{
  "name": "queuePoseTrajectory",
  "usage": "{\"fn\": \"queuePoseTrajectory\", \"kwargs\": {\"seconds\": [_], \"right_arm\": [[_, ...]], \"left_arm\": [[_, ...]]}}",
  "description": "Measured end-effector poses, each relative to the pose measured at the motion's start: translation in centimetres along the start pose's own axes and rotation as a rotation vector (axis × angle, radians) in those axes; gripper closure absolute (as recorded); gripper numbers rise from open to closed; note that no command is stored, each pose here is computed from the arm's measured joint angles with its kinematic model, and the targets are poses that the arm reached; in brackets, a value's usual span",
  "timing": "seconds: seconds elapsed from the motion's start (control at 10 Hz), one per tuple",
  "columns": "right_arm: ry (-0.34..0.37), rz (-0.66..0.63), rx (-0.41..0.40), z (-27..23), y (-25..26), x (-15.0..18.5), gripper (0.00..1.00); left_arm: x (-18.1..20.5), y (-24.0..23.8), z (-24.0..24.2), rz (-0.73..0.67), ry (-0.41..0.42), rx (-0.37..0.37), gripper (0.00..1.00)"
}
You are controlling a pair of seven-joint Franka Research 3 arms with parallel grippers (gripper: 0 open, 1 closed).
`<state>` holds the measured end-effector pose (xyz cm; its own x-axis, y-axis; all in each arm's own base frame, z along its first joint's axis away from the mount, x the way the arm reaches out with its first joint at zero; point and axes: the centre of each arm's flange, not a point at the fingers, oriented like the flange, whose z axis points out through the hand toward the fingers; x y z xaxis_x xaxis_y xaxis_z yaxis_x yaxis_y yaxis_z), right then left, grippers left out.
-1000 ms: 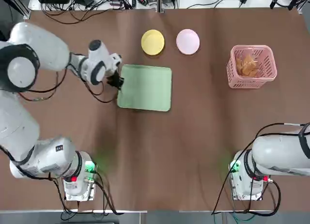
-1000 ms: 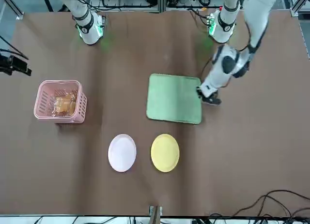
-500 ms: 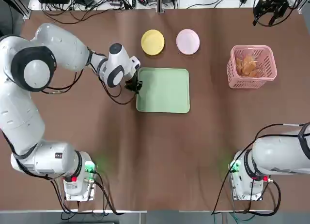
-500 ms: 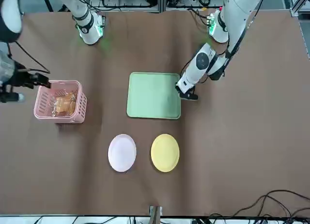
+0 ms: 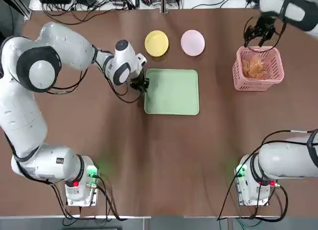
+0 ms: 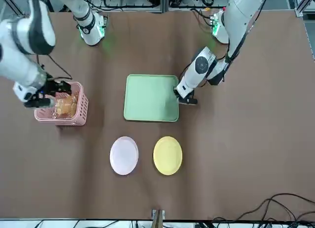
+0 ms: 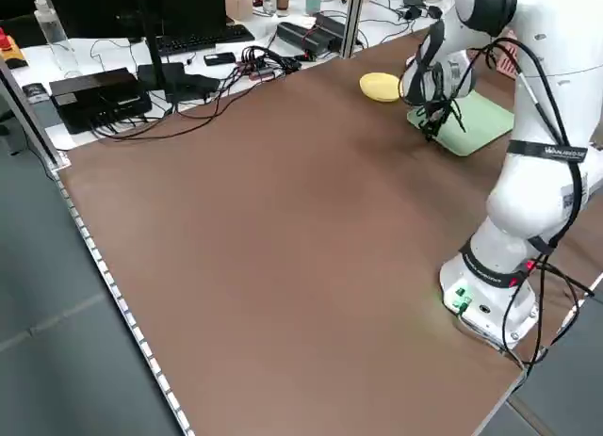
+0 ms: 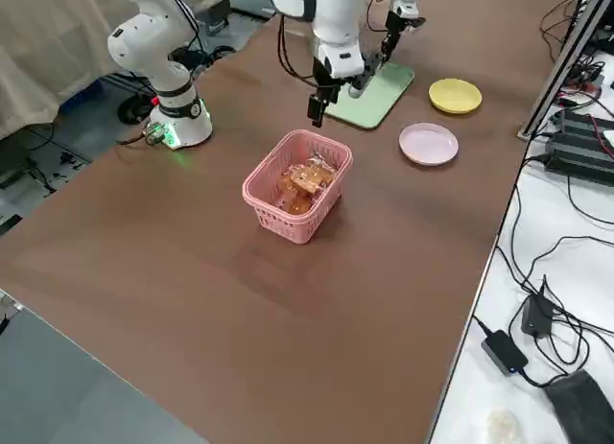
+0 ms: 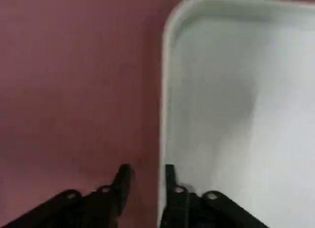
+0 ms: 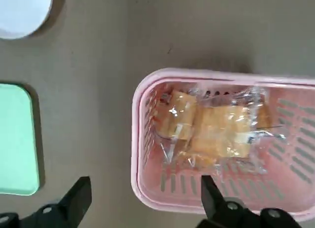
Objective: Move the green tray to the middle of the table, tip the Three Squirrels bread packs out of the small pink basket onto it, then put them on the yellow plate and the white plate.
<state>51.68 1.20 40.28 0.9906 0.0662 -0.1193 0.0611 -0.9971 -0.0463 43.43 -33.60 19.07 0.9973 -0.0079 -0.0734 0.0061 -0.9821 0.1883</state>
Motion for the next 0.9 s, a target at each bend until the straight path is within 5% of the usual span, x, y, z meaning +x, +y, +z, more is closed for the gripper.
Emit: {"fn": "queuePoseTrajectory", "kwargs": {"seconds": [0.4, 0.9], "right_arm": [[0.009, -0.020, -0.007, 5.7, -1.0, -1.6, 0.02], [0.054, -0.021, -0.013, 10.2, -1.0, -2.1, 0.11]], "left_arm": [[11.0, -7.3, -15.9, -0.076, 0.061, 0.115, 0.00], [15.4, -12.3, -31.8, -0.054, 0.101, 0.167, 0.00]]}}
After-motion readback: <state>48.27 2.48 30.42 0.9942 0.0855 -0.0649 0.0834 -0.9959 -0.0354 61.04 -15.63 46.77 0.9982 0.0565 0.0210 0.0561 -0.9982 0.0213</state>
